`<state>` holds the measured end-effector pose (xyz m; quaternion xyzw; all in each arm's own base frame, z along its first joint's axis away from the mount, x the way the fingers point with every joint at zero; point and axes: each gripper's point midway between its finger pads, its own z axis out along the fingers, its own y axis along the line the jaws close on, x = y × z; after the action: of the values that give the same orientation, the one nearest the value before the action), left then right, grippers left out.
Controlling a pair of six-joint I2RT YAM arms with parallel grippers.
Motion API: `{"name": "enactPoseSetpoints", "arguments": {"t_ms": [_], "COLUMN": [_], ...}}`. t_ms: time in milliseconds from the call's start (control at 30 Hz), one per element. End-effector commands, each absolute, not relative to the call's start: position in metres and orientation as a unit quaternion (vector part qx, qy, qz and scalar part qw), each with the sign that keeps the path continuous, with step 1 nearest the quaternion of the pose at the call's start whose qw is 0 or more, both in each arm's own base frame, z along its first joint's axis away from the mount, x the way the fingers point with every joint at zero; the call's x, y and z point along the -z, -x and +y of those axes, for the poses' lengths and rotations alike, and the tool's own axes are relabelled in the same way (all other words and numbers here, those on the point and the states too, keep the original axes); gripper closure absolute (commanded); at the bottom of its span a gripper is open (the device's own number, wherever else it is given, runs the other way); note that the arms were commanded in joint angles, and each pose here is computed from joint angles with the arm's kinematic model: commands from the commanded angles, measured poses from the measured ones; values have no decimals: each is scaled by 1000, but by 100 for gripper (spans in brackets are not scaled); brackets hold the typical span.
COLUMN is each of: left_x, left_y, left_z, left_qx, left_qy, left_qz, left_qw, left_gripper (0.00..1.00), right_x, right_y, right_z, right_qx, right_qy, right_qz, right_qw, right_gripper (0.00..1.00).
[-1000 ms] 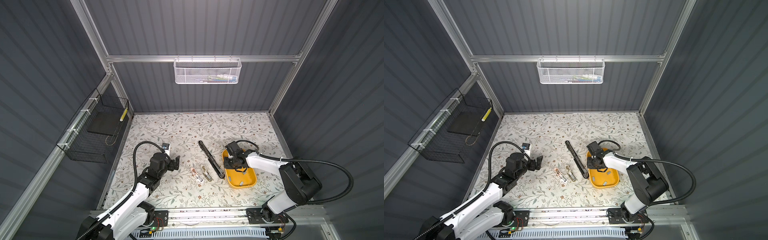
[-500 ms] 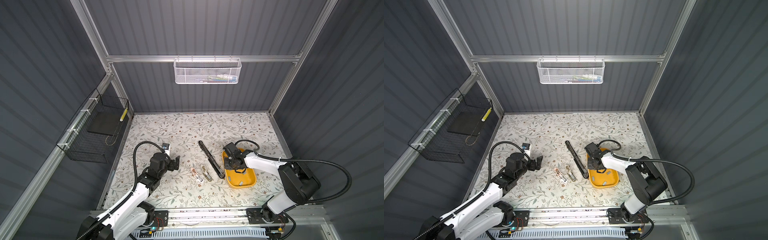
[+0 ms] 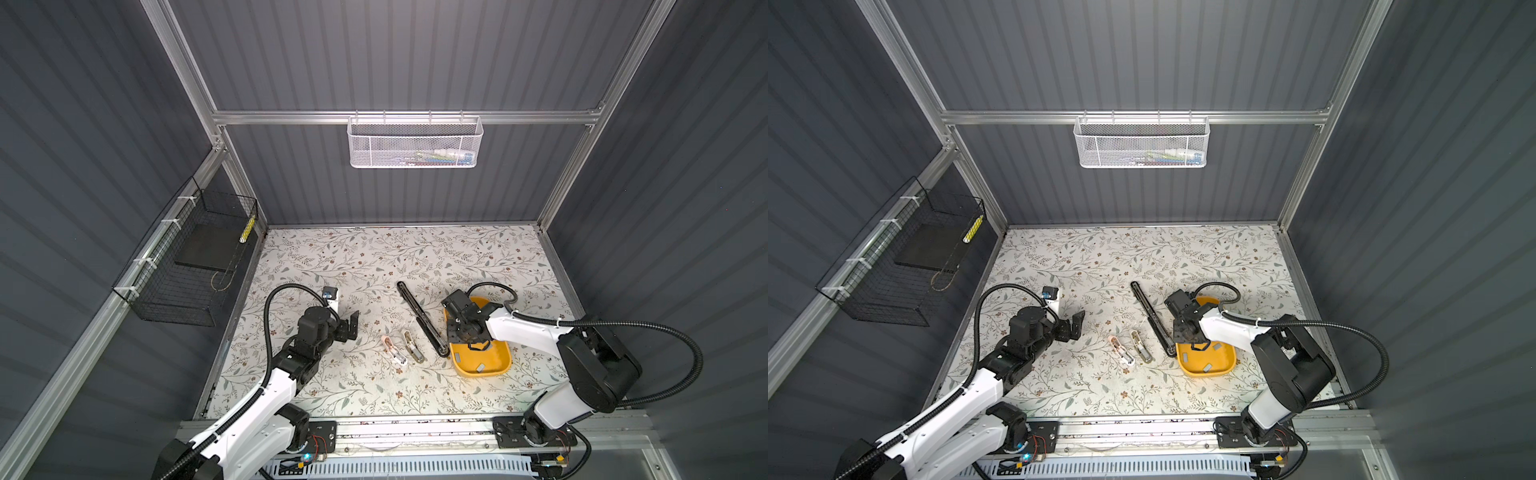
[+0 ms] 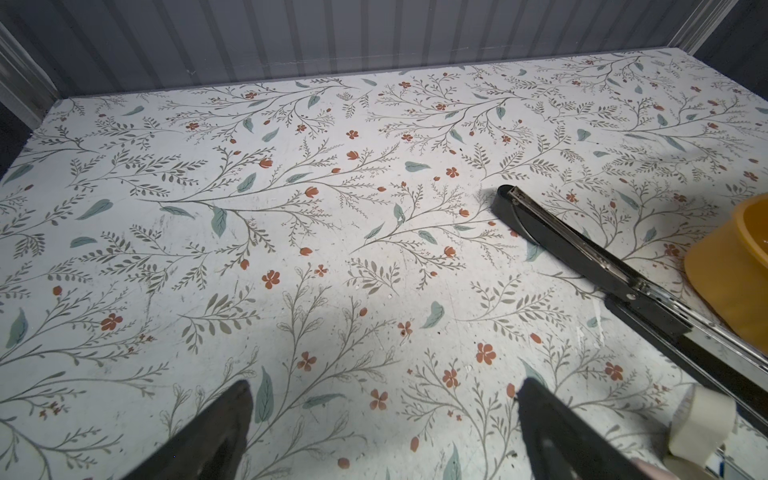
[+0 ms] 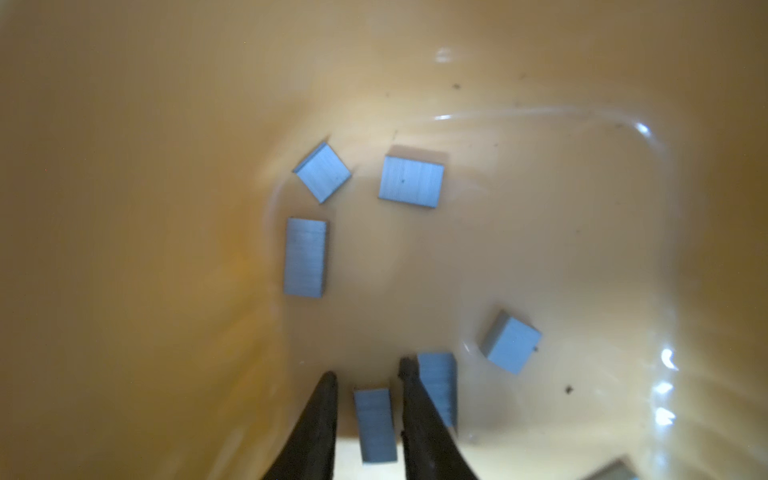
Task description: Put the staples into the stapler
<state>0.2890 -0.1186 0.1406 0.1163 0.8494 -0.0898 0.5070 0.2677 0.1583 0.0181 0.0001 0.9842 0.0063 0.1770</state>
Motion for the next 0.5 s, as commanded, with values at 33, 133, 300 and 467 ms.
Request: {"name": "enactPoseSetpoints", "arguments": {"t_ms": [33,133,300,467], "left_x": [-140,-141,-141,-144], "left_y": [-287,-287,-286,-281], "left_z": [-120,-120,-120,-119], "left_qx": [93,93,93,106], "left_qy": [-126,-126,-126,-117], "left_qz": [846,846,846,845], "left_qw": [509,510,510,511], "left_gripper": [0,0,0,0], "right_x": [-8,-4,-5,-23], "right_y": [-251,-250,-253,-263], "right_z": [150,150,149,156], "right_qx": [22,27,31,16], "right_qy": [0,0,1,11], "right_qz": [989,989,989,985], "right_qw": [147,142,147,173], "right_gripper": [77,81,85,86]}}
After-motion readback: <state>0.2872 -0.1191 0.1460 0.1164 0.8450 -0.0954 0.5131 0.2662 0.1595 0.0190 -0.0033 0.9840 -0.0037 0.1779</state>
